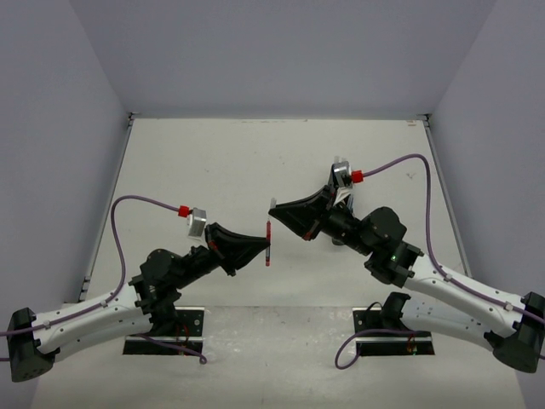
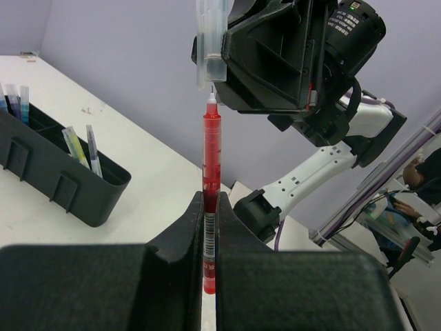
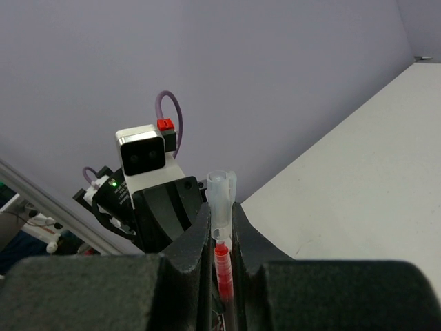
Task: Sort the stationery into containers
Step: Close the pen cap on the pen.
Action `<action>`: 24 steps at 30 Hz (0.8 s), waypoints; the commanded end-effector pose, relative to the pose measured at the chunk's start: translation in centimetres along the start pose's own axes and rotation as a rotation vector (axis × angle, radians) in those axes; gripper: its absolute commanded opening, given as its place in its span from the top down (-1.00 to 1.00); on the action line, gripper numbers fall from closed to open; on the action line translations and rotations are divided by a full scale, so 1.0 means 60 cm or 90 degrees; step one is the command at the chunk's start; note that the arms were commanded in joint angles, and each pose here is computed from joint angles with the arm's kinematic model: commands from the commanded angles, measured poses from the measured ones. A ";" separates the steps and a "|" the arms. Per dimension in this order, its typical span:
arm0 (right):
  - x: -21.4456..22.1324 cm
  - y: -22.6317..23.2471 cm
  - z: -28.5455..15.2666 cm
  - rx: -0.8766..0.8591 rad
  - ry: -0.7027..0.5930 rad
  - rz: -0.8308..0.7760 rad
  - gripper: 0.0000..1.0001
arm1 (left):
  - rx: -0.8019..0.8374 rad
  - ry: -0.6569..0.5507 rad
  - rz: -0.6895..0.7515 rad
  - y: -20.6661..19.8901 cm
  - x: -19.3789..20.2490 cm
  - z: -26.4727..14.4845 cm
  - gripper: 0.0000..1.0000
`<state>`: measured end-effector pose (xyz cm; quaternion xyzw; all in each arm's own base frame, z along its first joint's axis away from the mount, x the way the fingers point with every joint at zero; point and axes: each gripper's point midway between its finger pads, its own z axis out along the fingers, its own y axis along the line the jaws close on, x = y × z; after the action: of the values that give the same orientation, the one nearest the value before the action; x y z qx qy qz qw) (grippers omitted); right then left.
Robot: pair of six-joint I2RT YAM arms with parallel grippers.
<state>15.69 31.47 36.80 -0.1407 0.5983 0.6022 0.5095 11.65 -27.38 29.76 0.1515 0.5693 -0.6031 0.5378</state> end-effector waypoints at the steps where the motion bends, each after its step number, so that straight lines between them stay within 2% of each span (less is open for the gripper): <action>1: -0.009 0.025 0.007 -0.043 -0.002 -0.019 1.00 | 0.022 -0.028 0.002 -0.020 -0.027 0.007 1.00; 18: 0.011 0.011 0.003 -0.032 0.022 -0.042 1.00 | 0.010 -0.038 0.021 -0.020 -0.043 0.008 1.00; 24: 0.027 0.012 -0.001 -0.040 0.054 -0.053 1.00 | -0.006 -0.049 0.032 -0.016 -0.054 0.009 1.00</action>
<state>15.48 32.23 35.50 -0.1734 0.6053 0.5910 0.5042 11.92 -27.25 29.92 0.1496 0.5739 -0.5950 0.5424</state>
